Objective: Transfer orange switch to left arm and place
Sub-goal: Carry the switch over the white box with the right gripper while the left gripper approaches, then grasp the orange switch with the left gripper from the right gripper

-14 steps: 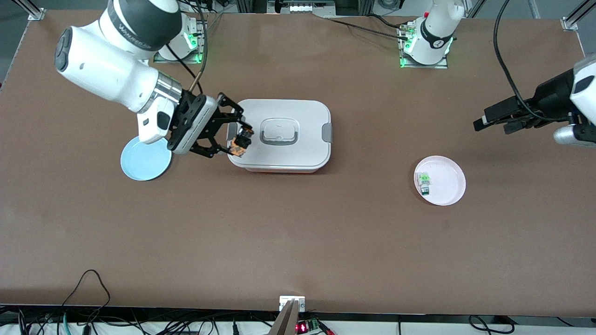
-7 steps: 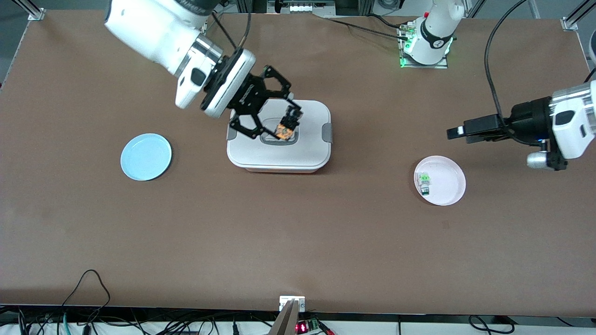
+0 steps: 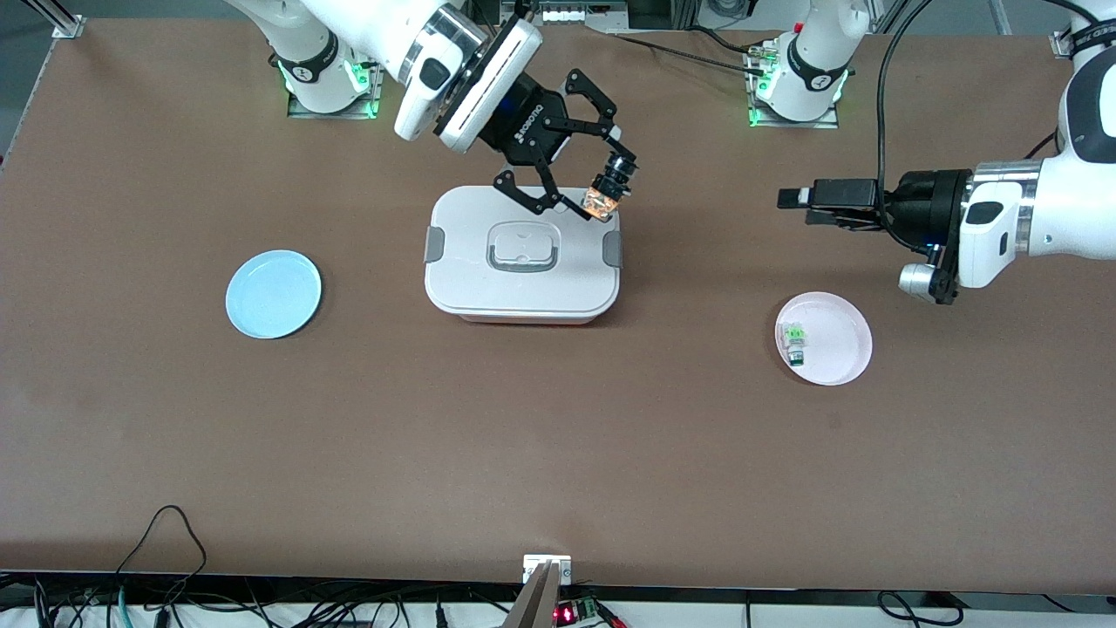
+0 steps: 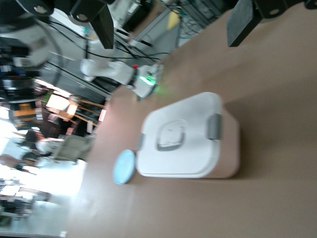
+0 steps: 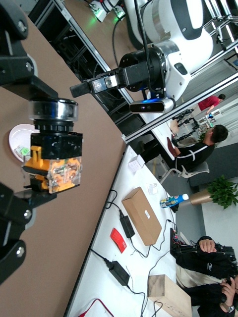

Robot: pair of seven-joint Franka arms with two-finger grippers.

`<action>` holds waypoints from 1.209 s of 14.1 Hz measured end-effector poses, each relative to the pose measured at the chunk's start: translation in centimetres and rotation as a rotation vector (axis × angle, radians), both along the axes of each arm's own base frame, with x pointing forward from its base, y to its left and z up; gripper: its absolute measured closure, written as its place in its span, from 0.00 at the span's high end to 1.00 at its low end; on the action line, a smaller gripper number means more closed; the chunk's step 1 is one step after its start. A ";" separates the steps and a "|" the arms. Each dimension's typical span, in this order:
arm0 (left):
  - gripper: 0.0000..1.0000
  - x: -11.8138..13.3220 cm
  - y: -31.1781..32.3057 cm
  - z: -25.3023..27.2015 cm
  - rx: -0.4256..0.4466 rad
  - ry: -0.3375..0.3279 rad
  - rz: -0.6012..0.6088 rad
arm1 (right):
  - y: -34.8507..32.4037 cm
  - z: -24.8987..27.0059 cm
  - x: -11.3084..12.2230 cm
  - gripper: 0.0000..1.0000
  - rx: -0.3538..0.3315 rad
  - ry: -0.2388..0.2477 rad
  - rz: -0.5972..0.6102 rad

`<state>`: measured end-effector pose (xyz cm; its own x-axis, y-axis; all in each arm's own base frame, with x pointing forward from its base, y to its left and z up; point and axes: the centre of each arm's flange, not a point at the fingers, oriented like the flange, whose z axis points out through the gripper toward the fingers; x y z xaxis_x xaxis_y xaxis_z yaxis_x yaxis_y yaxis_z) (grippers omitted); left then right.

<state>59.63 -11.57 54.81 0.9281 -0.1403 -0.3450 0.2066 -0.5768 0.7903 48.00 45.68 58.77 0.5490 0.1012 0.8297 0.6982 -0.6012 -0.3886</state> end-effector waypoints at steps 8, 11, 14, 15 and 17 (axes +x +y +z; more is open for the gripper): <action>1.00 0.9 -7.9 -1.1 -0.263 0.266 0.166 | 4.1 -0.4 -4.3 0.75 0.149 -0.052 -0.103; 1.00 0.3 -9.0 0.4 -0.239 0.323 0.193 | 4.5 0.0 -5.0 0.75 0.172 -0.049 -0.109; 1.00 0.2 -7.7 2.3 -0.237 0.321 0.214 | 4.5 0.2 -5.0 0.75 0.176 -0.050 -0.112; 1.00 0.1 -7.7 2.7 -0.235 0.325 0.216 | 4.5 0.2 -4.9 0.75 0.176 -0.050 -0.112; 1.00 -0.2 -8.3 3.3 -0.230 0.338 0.212 | 4.5 0.2 -4.9 0.75 0.176 -0.050 -0.112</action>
